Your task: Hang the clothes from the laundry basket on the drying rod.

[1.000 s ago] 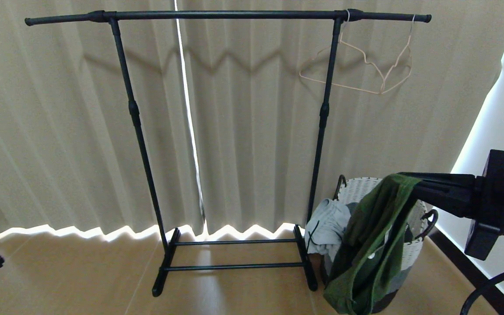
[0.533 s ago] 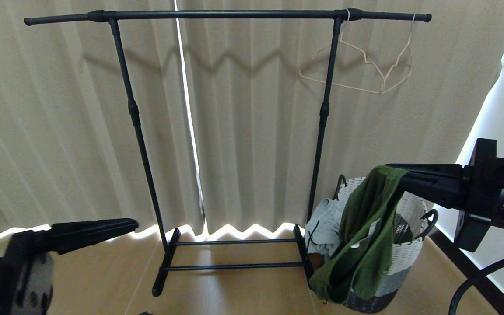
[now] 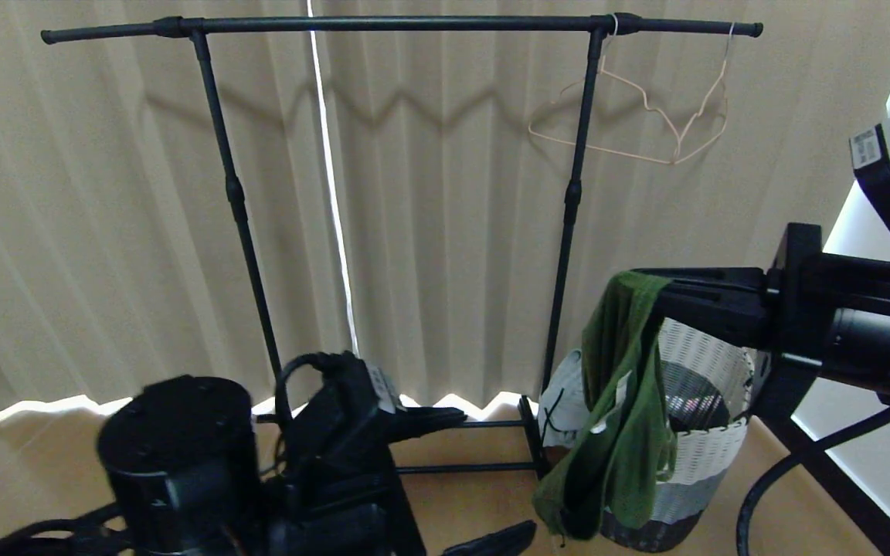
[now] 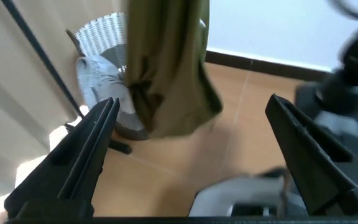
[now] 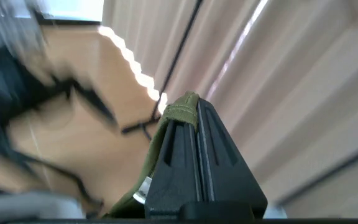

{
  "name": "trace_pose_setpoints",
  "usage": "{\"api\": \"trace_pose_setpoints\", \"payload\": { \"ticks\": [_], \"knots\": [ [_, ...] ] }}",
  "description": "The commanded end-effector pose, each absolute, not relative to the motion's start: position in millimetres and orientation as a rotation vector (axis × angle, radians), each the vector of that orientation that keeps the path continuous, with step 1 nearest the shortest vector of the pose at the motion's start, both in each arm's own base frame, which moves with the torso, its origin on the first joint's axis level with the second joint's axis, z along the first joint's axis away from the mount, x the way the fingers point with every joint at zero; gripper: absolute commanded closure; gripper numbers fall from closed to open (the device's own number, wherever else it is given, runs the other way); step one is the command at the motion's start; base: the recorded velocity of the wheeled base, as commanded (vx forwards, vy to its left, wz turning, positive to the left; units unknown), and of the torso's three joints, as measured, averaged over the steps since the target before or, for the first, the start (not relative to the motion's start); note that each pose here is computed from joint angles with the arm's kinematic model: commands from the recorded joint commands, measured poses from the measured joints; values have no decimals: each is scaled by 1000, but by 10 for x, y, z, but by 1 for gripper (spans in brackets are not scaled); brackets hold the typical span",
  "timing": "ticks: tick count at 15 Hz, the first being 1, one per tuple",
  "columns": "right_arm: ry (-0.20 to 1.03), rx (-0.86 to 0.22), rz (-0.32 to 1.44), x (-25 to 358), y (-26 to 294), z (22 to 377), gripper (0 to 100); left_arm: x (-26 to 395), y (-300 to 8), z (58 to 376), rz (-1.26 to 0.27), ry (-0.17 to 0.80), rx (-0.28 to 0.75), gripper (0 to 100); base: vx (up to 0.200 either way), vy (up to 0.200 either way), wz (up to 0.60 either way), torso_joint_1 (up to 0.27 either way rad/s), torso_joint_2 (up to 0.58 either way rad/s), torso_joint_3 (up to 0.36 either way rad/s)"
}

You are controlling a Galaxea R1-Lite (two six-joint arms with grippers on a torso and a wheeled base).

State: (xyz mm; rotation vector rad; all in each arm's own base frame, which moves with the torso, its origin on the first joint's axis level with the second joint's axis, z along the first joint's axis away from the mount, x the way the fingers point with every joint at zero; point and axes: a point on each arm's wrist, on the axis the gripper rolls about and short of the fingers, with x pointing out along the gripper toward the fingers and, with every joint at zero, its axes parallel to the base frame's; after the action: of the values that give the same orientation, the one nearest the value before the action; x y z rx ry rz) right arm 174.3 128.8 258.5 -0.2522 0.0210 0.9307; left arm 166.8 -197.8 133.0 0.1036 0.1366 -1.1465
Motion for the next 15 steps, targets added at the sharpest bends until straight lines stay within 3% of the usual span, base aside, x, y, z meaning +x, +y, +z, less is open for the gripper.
{"api": "trace_pose_setpoints", "payload": {
  "ticks": [1, 8, 12, 15],
  "knots": [
    [44, -246, 958, 1878, 1457, 2494, 100, 1692, -2478, 664, -1089, 242, 119, 0, 0, 0, 0, 0, 0, 0],
    [41, -248, 978, 1888, 1524, 2499, 100, 2038, -2447, 800, -978, 176, 7, 0, 0, 0, 0, 0, 0, 0],
    [33, -247, 975, 1873, 1512, 2515, 100, 1965, -2361, 1048, -982, 101, -23, 0, 0, 0, 0, 0, 0, 0],
    [24, -246, 979, 1846, 1501, 2535, 100, 1994, -2384, 899, -969, 135, 10, 0, 0, 0, 0, 0, 0, 0]
  ]
}}
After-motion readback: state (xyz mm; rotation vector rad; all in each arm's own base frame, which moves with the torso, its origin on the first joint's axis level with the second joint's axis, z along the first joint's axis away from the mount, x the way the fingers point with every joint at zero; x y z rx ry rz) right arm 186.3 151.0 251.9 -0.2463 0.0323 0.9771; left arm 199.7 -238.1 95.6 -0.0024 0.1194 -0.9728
